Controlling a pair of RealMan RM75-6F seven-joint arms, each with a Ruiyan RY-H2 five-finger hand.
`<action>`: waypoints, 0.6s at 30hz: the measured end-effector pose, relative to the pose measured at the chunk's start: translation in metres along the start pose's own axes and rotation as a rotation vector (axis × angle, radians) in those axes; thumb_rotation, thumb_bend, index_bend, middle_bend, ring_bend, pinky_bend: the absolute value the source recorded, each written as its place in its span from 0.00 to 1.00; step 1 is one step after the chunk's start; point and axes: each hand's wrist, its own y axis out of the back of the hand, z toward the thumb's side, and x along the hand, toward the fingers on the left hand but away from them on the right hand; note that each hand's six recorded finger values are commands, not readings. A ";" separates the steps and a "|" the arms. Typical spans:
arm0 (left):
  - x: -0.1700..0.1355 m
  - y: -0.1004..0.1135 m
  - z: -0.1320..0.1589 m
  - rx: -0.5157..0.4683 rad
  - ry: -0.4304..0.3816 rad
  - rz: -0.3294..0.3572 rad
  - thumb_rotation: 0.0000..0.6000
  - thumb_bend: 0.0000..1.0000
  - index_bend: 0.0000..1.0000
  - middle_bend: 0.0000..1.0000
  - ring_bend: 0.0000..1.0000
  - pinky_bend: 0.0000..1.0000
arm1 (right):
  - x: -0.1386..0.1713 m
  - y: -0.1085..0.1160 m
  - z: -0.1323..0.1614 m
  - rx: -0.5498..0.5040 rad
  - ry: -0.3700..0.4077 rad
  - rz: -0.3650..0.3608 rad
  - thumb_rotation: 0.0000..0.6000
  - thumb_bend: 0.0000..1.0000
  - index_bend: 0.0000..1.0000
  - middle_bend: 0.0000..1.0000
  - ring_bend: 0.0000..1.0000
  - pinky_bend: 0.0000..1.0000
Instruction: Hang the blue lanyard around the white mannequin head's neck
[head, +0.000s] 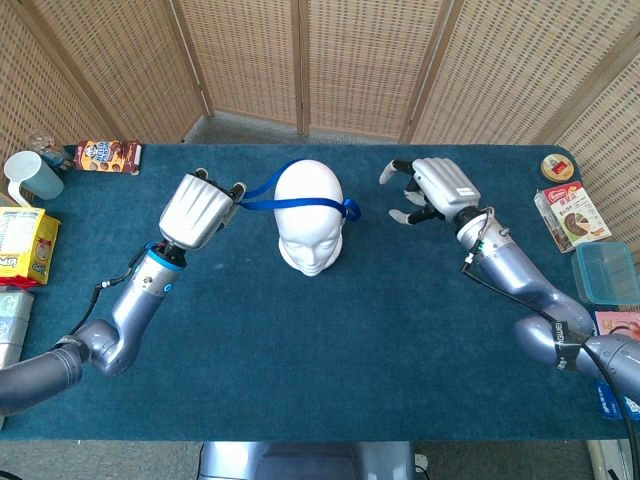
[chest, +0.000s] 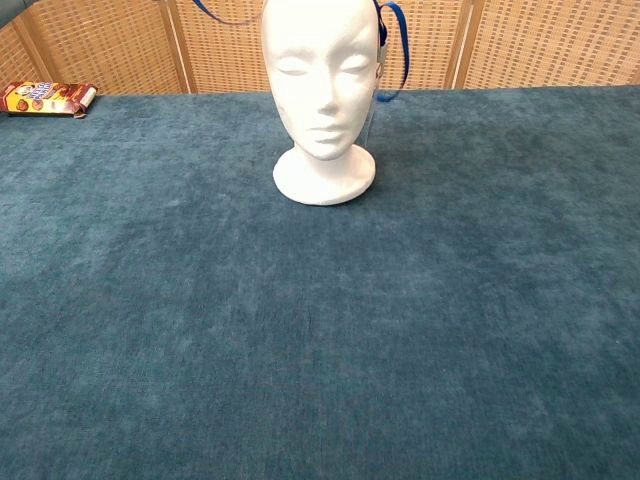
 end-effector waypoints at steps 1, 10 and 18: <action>0.000 0.000 0.000 0.001 -0.001 0.000 1.00 0.44 0.66 0.96 0.90 0.71 | 0.000 0.000 0.000 -0.001 -0.001 0.000 1.00 0.30 0.35 1.00 1.00 1.00; -0.002 -0.001 0.001 -0.002 -0.006 -0.010 1.00 0.43 0.66 0.96 0.89 0.71 | 0.002 0.003 -0.001 -0.009 0.002 -0.005 1.00 0.29 0.35 1.00 1.00 1.00; -0.005 0.000 0.001 -0.012 -0.011 -0.035 1.00 0.14 0.66 0.96 0.83 0.68 | 0.004 0.005 -0.002 -0.012 0.004 -0.011 1.00 0.29 0.35 1.00 1.00 1.00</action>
